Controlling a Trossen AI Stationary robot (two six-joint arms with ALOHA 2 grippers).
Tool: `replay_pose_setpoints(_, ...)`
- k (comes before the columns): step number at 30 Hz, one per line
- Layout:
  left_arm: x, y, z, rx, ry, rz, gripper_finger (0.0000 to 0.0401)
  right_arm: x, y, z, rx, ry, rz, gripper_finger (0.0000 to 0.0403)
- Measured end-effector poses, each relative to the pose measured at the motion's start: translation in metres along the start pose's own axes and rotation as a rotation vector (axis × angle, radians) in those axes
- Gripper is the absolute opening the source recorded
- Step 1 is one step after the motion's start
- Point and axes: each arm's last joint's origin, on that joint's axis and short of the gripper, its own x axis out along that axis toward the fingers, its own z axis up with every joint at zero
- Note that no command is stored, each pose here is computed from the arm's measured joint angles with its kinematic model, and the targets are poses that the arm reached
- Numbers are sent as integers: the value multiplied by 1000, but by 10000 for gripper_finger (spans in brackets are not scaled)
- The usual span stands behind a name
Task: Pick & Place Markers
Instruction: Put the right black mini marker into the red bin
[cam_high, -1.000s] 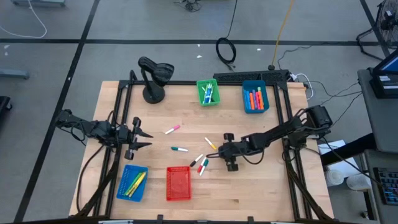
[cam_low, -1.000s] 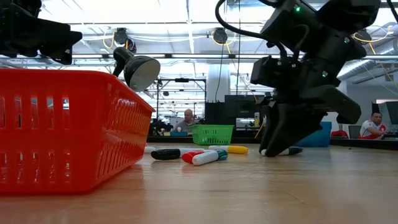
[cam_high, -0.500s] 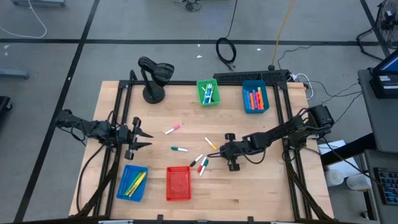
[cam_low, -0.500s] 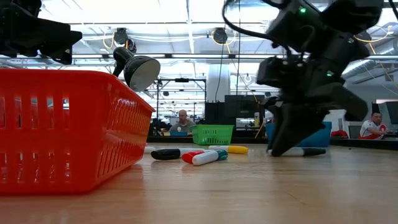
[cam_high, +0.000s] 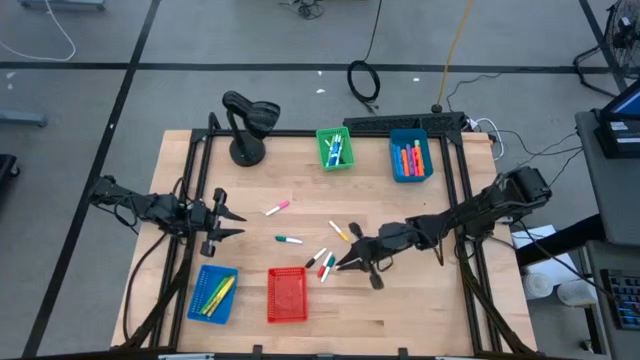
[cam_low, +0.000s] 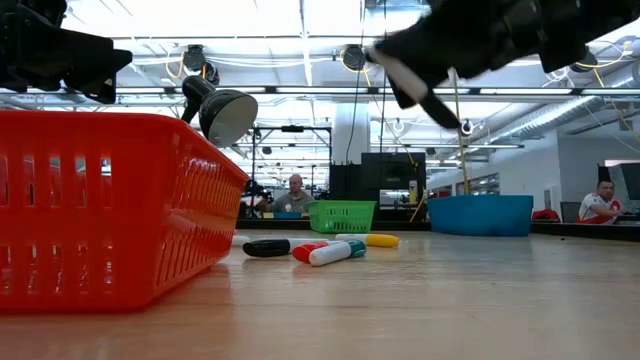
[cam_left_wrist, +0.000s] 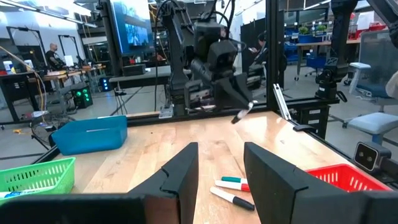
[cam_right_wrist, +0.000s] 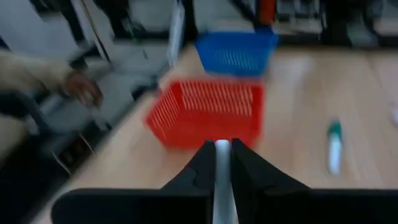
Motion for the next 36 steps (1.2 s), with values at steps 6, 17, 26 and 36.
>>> replay_pose_setpoints(6,0,0,0,0,0,0,134,19,3,9,-22,-39,51,16)
replay_pose_setpoints(17,0,0,0,0,0,0,134,102,18,46,-214,32,212,16)
replay_pose_setpoints(26,0,0,0,0,0,0,134,163,10,47,-242,9,272,17)
replay_pose_setpoints(36,0,0,0,0,0,0,134,180,1,39,-255,11,253,39)
